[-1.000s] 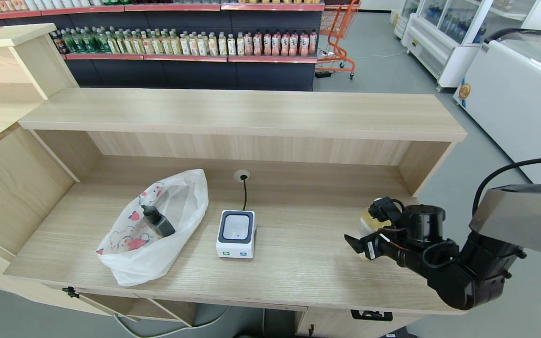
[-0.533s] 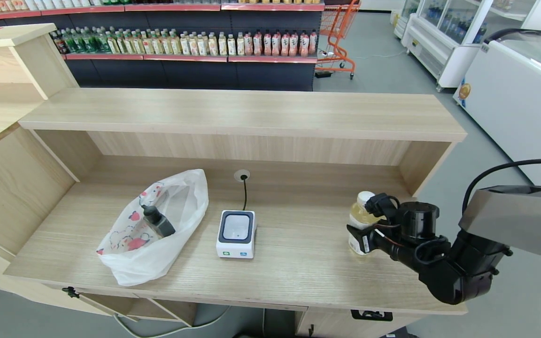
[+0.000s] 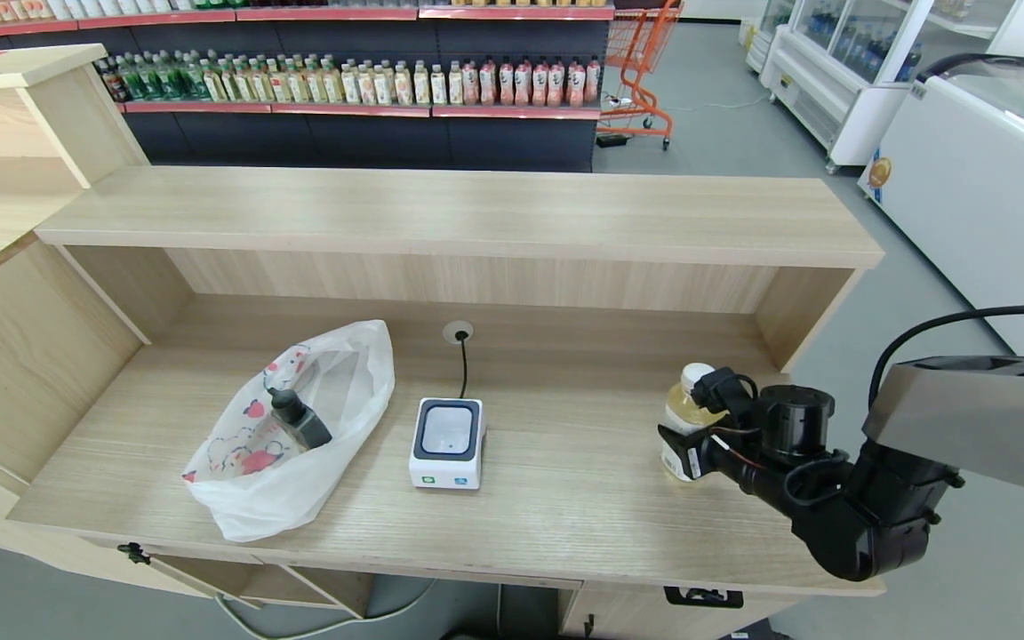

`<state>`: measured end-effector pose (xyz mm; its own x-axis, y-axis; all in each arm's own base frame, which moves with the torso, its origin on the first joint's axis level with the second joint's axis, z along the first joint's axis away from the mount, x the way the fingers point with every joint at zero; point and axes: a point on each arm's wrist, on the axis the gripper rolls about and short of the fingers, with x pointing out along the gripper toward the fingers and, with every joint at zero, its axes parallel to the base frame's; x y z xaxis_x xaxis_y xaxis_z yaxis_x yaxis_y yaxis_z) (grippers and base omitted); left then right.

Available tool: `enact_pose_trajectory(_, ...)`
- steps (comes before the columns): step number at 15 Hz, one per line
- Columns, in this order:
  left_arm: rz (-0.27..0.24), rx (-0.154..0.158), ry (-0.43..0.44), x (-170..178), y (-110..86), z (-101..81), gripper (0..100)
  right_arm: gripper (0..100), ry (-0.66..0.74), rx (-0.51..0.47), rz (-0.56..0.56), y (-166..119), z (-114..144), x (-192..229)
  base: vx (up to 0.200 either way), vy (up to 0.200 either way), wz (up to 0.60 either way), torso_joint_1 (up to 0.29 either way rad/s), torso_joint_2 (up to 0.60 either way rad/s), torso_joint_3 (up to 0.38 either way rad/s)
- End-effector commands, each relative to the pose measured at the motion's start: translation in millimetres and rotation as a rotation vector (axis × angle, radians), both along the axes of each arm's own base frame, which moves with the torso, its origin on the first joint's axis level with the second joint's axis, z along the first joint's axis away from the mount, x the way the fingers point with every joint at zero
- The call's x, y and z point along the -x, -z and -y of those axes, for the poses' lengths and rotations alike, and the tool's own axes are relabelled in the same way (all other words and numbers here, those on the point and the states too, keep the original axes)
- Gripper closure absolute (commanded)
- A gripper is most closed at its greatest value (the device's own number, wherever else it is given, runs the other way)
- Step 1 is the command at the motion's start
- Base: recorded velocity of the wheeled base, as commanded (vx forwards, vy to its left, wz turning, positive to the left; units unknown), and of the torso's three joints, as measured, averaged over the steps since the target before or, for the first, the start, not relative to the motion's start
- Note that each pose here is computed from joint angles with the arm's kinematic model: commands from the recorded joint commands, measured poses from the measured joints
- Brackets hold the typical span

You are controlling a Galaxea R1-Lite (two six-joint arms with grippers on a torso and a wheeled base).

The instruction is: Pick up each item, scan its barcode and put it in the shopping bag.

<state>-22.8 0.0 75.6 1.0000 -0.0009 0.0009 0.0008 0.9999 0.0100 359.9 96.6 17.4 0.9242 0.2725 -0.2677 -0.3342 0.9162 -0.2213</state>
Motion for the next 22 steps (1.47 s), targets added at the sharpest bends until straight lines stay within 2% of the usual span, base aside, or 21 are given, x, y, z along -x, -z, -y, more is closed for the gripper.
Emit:
enact_pose_trajectory(1, -0.001, -0.001, 0.001, 0, -0.1, 0.0, 0, 100, -0.002, -0.013, 0.020, -7, 0, 1, 0.000, 0.000, 0.00, 0.000, 0.00, 0.000)
enact_pose_trajectory(3, -0.001, 0.001, 0.001, 0, -0.1, 0.0, 0, 100, -0.014, -0.175, 0.069, -48, 1, 7, 0.000, 0.000, 0.00, 0.000, 0.00, 0.000)
enact_pose_trajectory(6, -0.001, -0.001, 0.001, 0, -0.1, 0.0, 0, 100, -0.154, -0.380, 0.037, -103, 10, 35, 0.000, 0.000, 0.00, 0.000, 0.00, 0.000)
enact_pose_trajectory(9, -0.001, -0.001, 0.001, 0, -0.1, 0.0, 0, 100, -0.314, -0.477, -0.018, -143, 13, 61, 0.000, 0.000, 0.00, 0.000, 0.00, 0.000)
enact_pose_trajectory(10, -0.001, -0.001, 0.001, 0, -0.1, 0.0, 0, 100, -0.411, -0.516, -0.059, -163, 10, 82, 0.000, 0.000, 0.00, 0.000, 0.00, 0.000)
enact_pose_trajectory(12, -0.001, -0.001, 0.001, 0, -0.1, 0.0, 0, 100, -0.512, -0.542, -0.112, -180, 9, 110, 0.000, 0.000, 0.00, 0.000, 0.00, 0.000)
enact_pose_trajectory(17, -0.001, -0.001, 0.001, 0, -0.1, 0.0, 0, 100, -0.726, -0.547, -0.216, -194, 8, 163, 0.000, 0.000, 0.00, 0.000, 0.00, 0.000)
enact_pose_trajectory(22, -0.001, -0.001, 0.001, 0, -0.1, 0.0, 0, 100, -0.790, -0.542, -0.261, -200, 2, 184, 0.000, 0.000, 0.00, 0.000, 0.00, 0.000)
